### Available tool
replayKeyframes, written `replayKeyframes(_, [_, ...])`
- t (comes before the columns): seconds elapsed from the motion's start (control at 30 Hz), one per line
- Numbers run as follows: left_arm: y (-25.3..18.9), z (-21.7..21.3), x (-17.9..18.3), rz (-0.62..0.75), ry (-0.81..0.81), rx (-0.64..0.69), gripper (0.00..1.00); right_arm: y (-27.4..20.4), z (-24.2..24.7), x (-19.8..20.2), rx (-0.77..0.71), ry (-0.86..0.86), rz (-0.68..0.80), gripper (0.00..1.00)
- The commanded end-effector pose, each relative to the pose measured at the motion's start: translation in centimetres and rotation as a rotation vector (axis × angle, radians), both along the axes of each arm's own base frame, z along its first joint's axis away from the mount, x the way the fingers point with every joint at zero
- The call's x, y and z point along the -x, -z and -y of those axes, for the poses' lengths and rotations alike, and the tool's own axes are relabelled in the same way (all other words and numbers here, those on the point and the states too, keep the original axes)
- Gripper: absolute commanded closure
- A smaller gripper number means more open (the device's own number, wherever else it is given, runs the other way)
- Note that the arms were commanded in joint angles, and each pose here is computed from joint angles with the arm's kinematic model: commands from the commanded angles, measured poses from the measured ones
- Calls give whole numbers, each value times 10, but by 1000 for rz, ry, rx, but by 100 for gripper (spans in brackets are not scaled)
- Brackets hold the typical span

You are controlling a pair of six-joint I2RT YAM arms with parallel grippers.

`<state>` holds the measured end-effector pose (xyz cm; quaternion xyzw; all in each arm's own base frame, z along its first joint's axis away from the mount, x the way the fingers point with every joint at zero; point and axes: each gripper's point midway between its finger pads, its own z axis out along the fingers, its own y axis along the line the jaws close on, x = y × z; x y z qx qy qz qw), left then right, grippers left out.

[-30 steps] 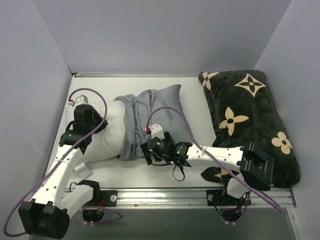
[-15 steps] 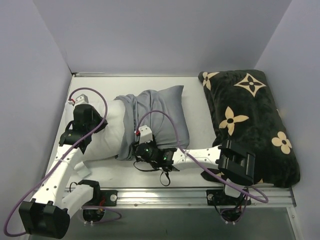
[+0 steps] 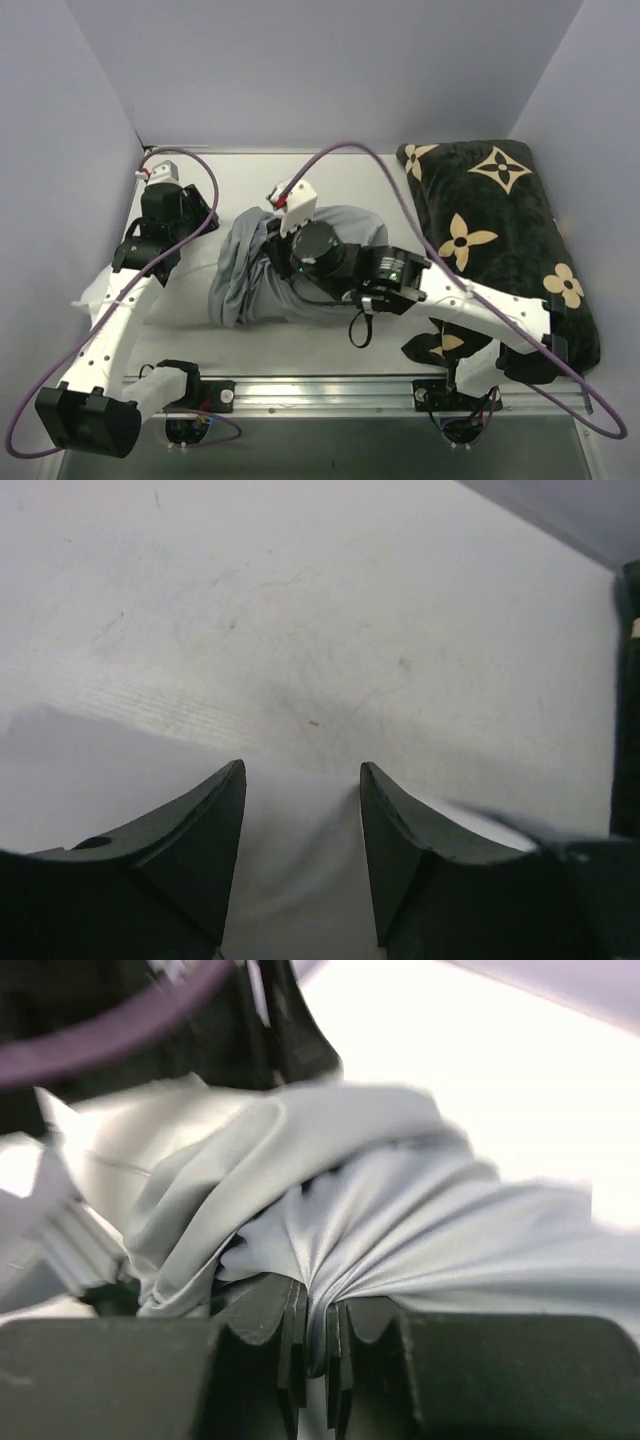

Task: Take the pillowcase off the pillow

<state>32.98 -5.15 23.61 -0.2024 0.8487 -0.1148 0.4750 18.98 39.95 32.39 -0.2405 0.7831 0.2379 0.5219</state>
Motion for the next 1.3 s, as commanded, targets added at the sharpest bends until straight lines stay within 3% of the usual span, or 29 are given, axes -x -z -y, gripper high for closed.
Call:
replayKeyframes(0.0, [-31, 3, 1, 43, 43, -47, 41, -116, 19, -17, -170, -17, 101, 100])
replayKeyframes(0.13, [-72, 2, 7, 132, 45, -46, 33, -83, 25, -96, -204, 55, -73, 100])
replayKeyframes(0.17, [-79, 1, 9, 147, 46, -48, 32, -56, 36, -131, -177, 121, -119, 100])
replayKeyframes(0.37, [-118, 0, 15, 235, 35, -26, 28, 87, 46, -222, -173, 219, -452, 100])
replayKeyframes(0.53, [-97, 14, 18, 187, 63, 56, 28, 162, 54, -275, -200, 361, -607, 100])
replayKeyframes(0.67, [-55, 9, 27, 125, -16, 99, 27, 167, 62, -296, -257, 364, -658, 98])
replayKeyframes(0.7, [-53, 11, 27, 139, -8, 114, 27, 165, 64, -295, -250, 363, -649, 87])
replayKeyframes(0.77, [-27, 23, 28, 95, 27, 154, 26, 154, 68, -288, -221, 355, -605, 77])
replayKeyframes(0.8, [-22, 34, 25, 87, 72, 185, 25, 152, 68, -284, -206, 344, -590, 65])
replayKeyframes(0.87, [-3, 50, 27, 26, 110, 188, 23, 140, 71, -274, -182, 340, -553, 56])
replayKeyframes(0.9, [13, 55, 25, -23, 114, 174, 14, 137, 74, -271, -165, 331, -537, 47])
replayKeyframes(0.93, [21, 56, 25, -44, 94, 166, 6, 127, 76, -267, -165, 326, -520, 43])
replayKeyframes(1.1, [80, 63, 18, -148, 60, 174, 3, 122, 79, -258, -106, 303, -496, 31])
replayKeyframes(1.17, [93, 65, 17, -168, 51, 183, 10, 111, 79, -246, -65, 295, -460, 28])
replayKeyframes(1.2, [98, 66, 12, -160, 51, 188, 20, 108, 82, -244, -43, 300, -440, 26])
replayKeyframes(1.23, [106, 63, 13, -173, 42, 190, 34, 100, 85, -235, -19, 288, -421, 25])
replayKeyframes(1.27, [109, 63, 12, -178, 41, 191, 56, 98, 87, -229, -1, 285, -408, 24])
